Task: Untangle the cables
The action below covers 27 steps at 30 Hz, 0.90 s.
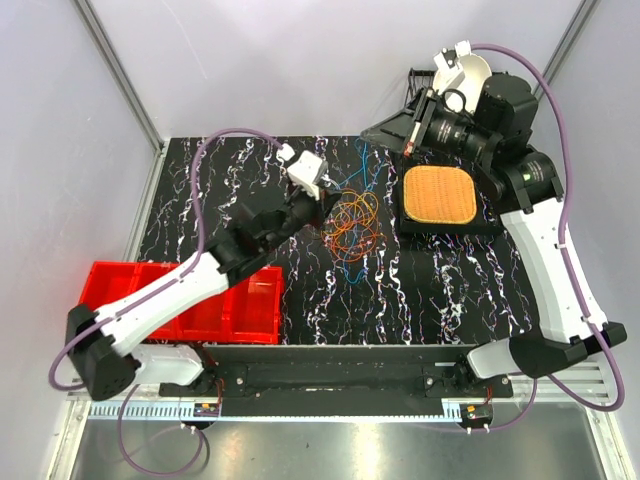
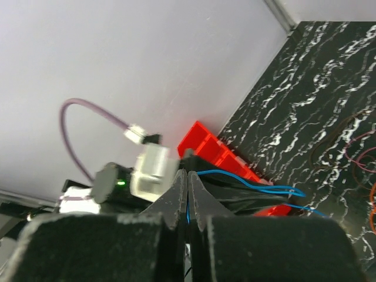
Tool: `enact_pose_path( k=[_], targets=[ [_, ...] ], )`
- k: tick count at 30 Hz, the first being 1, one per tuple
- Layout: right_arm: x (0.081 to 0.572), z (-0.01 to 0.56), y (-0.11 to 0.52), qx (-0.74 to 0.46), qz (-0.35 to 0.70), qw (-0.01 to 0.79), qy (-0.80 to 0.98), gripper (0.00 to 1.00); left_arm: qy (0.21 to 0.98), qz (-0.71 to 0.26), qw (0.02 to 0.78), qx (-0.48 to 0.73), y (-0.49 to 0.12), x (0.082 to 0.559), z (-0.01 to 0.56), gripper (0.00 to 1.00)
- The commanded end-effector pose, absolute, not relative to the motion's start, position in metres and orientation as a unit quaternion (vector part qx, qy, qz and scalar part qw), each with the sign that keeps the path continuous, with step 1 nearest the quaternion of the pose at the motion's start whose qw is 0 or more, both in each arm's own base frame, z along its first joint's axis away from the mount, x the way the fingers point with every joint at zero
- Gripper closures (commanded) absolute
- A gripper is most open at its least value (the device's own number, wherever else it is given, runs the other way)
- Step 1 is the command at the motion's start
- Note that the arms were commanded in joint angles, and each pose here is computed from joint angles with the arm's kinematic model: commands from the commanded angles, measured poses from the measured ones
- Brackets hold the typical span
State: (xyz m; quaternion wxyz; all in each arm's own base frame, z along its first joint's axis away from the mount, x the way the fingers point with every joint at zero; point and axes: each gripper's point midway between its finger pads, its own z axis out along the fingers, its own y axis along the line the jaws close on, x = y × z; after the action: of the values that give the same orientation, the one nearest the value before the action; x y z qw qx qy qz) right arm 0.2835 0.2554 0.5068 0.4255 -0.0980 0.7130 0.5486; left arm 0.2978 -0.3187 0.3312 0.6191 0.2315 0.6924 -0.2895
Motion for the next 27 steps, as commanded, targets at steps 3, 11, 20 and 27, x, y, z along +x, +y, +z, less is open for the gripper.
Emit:
enact_pose_path(
  k=[3,11,20,27],
  targets=[
    [0.293,0.484,0.238,-0.086,0.492,0.478,0.723,1.0,0.698,-0.296,0.627,0.177,-0.258,0.255,0.383,1.0],
    [0.283,0.361,0.284,-0.1,0.549,0.337,0.758,1.0,0.664,-0.328,0.671,0.022,-0.188,0.23,0.441,1.0],
    [0.257,0.294,0.324,-0.126,0.527,0.282,0.792,1.0,0.611,-0.378,0.695,-0.028,-0.172,0.218,0.486,1.0],
    [0.248,0.272,0.337,-0.147,0.534,0.243,0.796,0.71,0.636,-0.31,0.706,-0.028,-0.155,0.226,0.487,1.0]
  ],
)
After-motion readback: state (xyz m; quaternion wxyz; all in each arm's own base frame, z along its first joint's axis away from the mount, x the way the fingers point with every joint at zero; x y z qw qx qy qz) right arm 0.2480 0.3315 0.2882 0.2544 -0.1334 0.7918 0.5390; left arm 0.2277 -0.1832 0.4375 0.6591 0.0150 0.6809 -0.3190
